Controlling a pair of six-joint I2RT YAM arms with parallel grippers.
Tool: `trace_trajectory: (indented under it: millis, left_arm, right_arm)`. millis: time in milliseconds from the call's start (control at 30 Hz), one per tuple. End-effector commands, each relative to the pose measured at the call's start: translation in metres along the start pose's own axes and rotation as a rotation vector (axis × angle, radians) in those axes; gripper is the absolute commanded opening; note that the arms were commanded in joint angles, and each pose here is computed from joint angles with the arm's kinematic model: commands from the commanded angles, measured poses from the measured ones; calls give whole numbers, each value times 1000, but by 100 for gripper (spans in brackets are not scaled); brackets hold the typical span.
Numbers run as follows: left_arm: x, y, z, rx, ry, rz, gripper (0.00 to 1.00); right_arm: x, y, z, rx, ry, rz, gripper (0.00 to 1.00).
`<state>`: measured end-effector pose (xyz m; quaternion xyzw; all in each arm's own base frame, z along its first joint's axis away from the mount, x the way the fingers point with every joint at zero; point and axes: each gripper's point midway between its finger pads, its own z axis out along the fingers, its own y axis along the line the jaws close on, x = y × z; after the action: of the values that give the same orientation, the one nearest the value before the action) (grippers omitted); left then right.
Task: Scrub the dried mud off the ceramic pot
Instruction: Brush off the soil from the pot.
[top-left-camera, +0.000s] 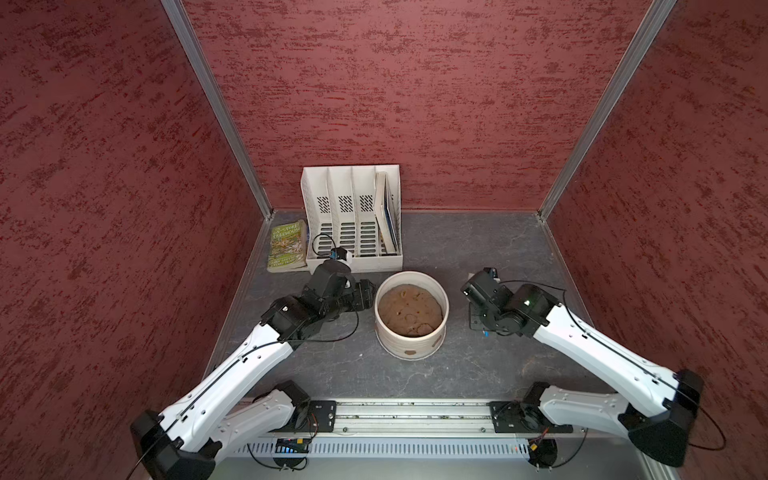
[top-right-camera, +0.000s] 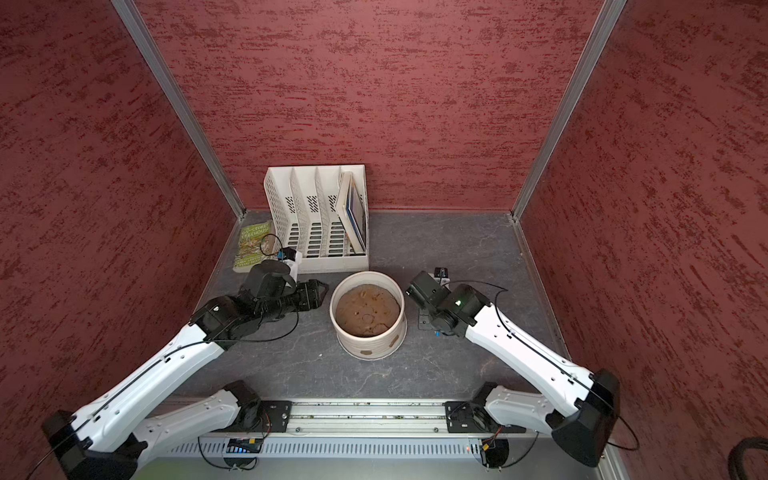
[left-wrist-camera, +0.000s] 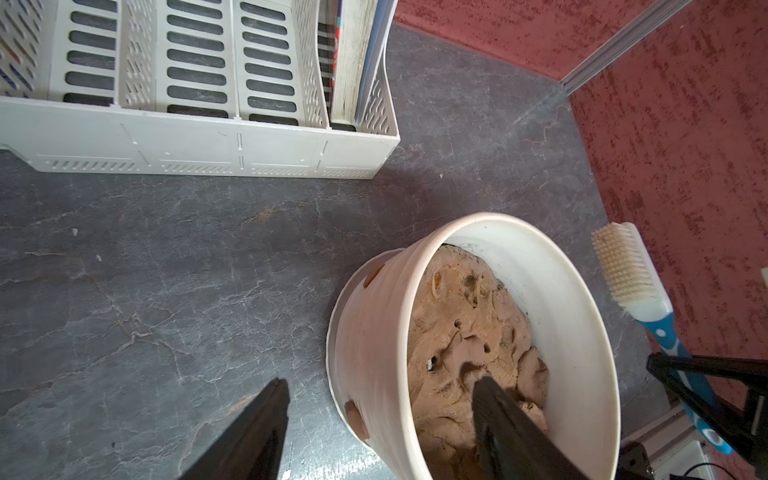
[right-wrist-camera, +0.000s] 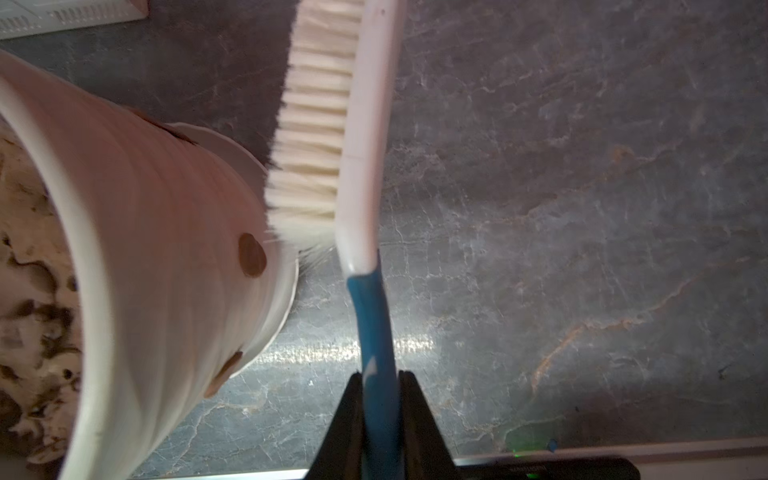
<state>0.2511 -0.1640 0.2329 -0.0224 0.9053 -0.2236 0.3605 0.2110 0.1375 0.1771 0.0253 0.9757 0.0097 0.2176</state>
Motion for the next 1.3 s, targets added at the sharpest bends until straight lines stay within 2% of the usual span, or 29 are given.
trace_trajectory:
  millis: [0, 167, 300, 400, 667, 767, 900, 1133, 1267]
  left_arm:
    - [7, 12, 6, -18, 21, -47, 74]
    - [2, 15, 22, 35, 51, -98, 73]
    - [-9, 16, 24, 66, 35, -122, 74]
    - [-15, 18, 27, 56, 42, -108, 73]
    - [-10, 15, 38, 84, 73, -95, 74]
    - [-6, 14, 47, 94, 98, -103, 74]
    - [-9, 0, 55, 167, 100, -118, 76]
    - [-5, -1, 86, 143, 156, -116, 73]
    - [-3, -10, 90, 158, 155, -99, 72]
  right_arm:
    - [-8, 5, -8, -42, -26, -41, 0]
    - [26, -27, -17, -32, 1, -9, 0]
    - [53, -38, -27, -128, 4, -10, 0]
    - [66, -51, -17, -65, 38, -4, 0]
    - [78, -8, -4, -166, 68, -132, 0]
    - [91, -4, -4, -160, 90, -158, 0]
    - [110, -1, -12, -175, 101, -202, 0]
    - [118, 11, -20, -181, 92, -257, 0]
    - [123, 14, -20, -138, 91, -274, 0]
